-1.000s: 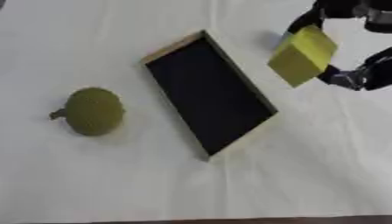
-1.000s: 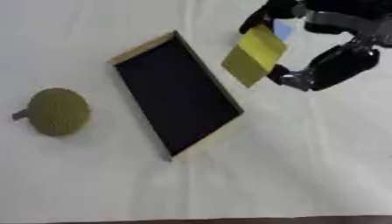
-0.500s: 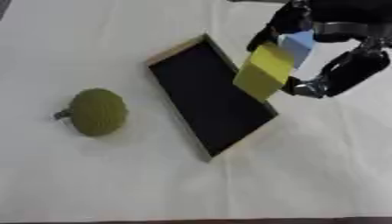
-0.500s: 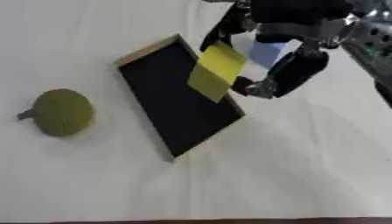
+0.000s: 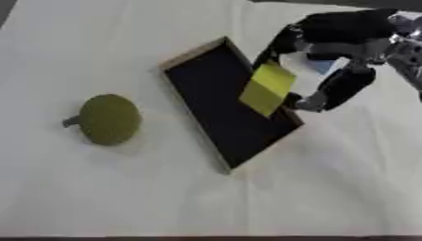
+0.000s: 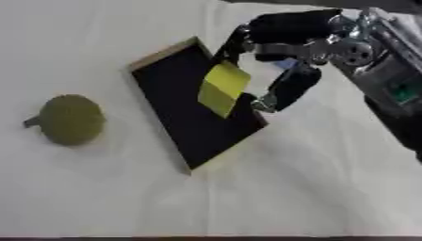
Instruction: Pick up objects on the table and place them in the box.
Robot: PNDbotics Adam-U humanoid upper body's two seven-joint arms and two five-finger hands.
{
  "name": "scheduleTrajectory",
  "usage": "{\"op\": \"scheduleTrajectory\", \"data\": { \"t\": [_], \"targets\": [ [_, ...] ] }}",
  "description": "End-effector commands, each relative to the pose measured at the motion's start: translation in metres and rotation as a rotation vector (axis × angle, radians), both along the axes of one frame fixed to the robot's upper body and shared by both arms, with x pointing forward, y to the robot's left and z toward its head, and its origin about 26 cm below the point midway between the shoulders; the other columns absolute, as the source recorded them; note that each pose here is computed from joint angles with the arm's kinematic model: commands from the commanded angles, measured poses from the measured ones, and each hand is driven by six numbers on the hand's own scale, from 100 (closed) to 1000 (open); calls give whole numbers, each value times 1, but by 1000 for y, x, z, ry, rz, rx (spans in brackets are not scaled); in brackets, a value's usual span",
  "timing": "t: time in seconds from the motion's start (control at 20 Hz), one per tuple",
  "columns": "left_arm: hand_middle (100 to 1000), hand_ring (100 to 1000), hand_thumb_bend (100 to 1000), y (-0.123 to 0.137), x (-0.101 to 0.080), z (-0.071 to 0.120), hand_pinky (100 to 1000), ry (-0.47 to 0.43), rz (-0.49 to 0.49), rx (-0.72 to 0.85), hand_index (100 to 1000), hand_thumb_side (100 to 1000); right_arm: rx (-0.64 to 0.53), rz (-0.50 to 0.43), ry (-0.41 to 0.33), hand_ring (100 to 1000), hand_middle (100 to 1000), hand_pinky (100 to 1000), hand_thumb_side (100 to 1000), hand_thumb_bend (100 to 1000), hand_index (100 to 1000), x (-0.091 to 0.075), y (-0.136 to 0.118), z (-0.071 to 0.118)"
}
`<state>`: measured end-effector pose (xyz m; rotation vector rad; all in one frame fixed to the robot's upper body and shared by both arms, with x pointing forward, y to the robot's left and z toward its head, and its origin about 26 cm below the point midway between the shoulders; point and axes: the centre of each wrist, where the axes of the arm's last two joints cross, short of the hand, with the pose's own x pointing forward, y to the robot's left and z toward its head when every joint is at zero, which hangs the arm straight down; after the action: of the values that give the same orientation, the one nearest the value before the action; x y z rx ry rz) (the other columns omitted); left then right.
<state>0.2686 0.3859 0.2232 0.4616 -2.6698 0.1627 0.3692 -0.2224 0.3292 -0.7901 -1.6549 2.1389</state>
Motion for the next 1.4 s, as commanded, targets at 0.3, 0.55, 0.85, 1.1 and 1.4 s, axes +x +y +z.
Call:
{"op": "scheduleTrajectory", "data": {
  "t": [0.3,0.55,0.85,1.1,1.4],
  "targets": [
    [621,723,100,-1,-3,7,859,-18,-8,21,828,604,-96,-33,-33,844,754,869,261,119,831,10,-3,-7],
    [621,723,100,-1,-3,6,860,-16,-10,20,828,604,-172,-1,-27,922,847,925,372,203,897,9,-3,-9],
    [620,724,100,-1,-3,6,860,-15,-11,17,829,604,-196,10,-53,933,866,942,452,263,914,7,-6,-7],
    [620,726,100,-1,-3,6,861,-14,-13,14,830,605,-154,13,-63,929,862,942,449,234,915,2,-9,-1],
    [620,727,100,-2,-3,5,862,-11,-15,13,829,605,-104,9,-79,921,854,937,295,213,909,-7,-12,7]
  ]
}}
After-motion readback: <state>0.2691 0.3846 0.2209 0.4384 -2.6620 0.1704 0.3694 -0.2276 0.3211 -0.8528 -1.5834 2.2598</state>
